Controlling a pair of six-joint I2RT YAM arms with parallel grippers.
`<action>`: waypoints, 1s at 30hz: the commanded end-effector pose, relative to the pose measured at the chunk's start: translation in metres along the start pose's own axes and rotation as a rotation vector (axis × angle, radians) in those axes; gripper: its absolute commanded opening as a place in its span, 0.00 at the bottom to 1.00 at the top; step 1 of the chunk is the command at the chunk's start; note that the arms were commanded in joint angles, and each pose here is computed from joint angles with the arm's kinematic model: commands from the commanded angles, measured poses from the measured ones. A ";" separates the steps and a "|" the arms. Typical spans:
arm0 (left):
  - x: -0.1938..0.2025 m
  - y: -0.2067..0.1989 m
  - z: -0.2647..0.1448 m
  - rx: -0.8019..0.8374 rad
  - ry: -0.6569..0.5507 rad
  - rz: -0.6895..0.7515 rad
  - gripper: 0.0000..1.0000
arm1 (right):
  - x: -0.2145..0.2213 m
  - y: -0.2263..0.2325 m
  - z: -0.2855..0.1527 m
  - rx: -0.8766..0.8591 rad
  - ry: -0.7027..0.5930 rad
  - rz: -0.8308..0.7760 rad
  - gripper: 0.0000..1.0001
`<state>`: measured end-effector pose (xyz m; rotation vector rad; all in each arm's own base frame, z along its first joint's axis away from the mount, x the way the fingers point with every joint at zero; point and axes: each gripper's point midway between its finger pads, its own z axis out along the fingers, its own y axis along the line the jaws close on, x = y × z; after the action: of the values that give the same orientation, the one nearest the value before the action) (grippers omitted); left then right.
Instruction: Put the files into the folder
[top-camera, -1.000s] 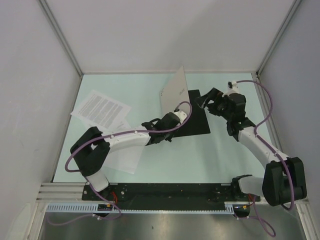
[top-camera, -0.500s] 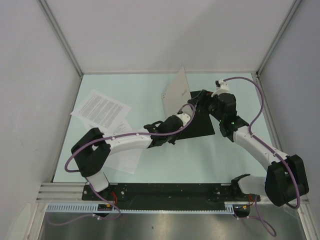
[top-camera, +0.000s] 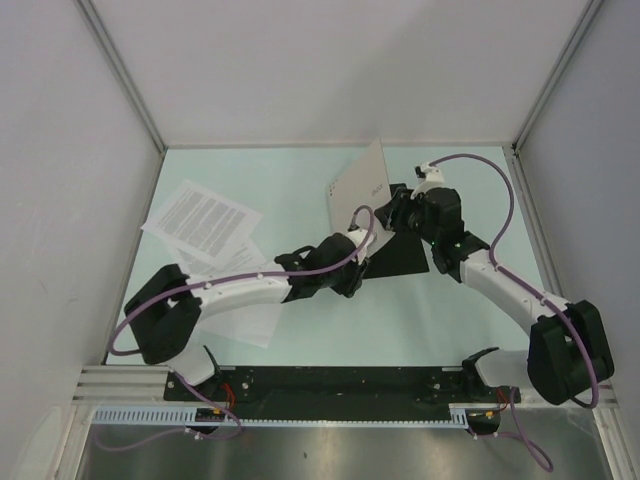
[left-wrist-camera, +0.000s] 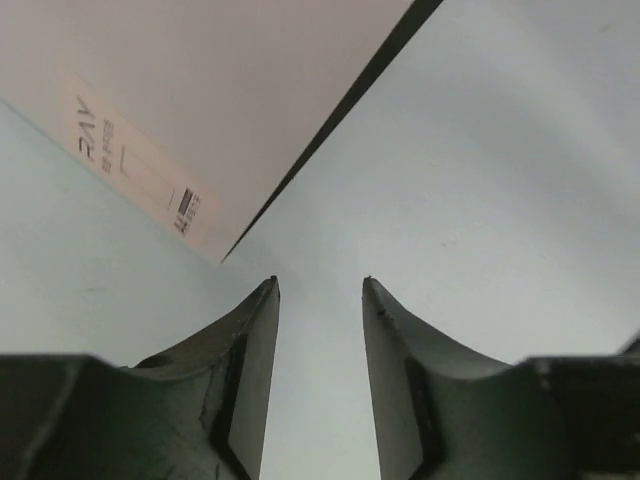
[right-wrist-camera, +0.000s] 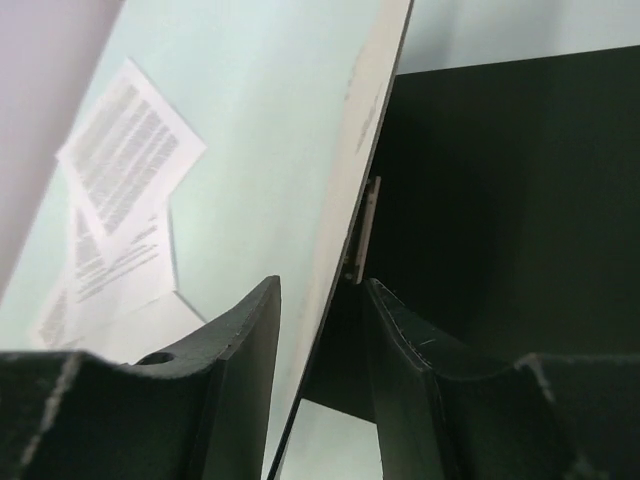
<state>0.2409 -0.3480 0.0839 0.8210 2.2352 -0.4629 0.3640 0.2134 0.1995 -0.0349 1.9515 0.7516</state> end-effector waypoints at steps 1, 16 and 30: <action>-0.045 -0.037 -0.063 0.216 -0.199 -0.096 0.49 | -0.042 -0.014 -0.026 0.131 -0.114 -0.182 0.00; -0.070 0.038 -0.161 0.037 -0.456 -0.294 0.77 | -0.037 0.014 -0.075 0.326 -0.117 -0.432 0.00; -0.089 0.102 -0.223 -0.101 -0.580 -0.432 0.89 | 0.047 0.129 0.002 -0.210 0.127 -0.168 0.87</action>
<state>0.2475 -0.1978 0.2507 0.1354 1.9360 -0.6540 0.2986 0.2877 0.1866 -0.4346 1.9907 0.3818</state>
